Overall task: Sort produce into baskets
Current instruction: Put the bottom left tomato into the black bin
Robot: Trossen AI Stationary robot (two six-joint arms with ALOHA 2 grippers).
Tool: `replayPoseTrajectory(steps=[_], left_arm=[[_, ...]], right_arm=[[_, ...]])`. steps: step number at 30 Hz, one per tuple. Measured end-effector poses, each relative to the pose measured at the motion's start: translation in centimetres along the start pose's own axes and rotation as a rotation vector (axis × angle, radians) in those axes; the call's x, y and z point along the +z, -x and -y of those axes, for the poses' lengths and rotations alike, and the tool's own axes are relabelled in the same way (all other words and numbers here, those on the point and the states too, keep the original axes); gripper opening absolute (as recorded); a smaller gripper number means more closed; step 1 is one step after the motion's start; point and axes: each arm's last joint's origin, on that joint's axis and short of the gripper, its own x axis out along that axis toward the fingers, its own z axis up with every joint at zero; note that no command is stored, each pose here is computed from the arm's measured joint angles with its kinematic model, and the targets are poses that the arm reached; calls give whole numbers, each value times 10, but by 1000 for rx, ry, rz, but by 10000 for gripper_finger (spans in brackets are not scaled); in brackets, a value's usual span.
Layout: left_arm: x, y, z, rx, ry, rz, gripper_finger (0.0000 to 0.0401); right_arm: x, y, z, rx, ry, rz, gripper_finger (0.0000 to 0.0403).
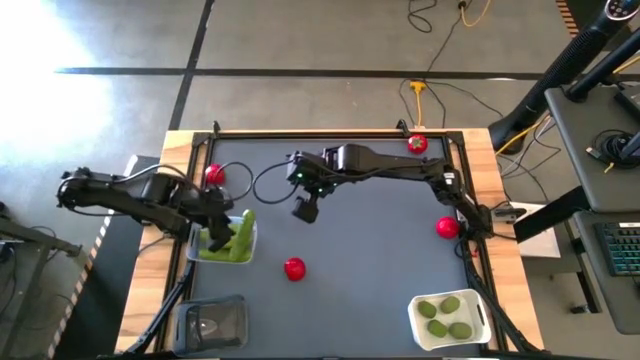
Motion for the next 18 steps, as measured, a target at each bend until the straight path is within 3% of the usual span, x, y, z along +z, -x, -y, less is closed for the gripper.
replayPoseTrajectory(steps=[3, 10, 18], left_arm=[[4, -12, 4, -54, 0, 66, 191], [7, -26, 16, -219, -36, 125, 191], [9, -36, 35, -299, -64, 155, 191]], right_arm=[[1, -6, -7, 46, 19, 14, 303], [-17, -28, -51, 152, 214, -56, 298], [-33, -28, -80, 157, 196, -113, 293]])
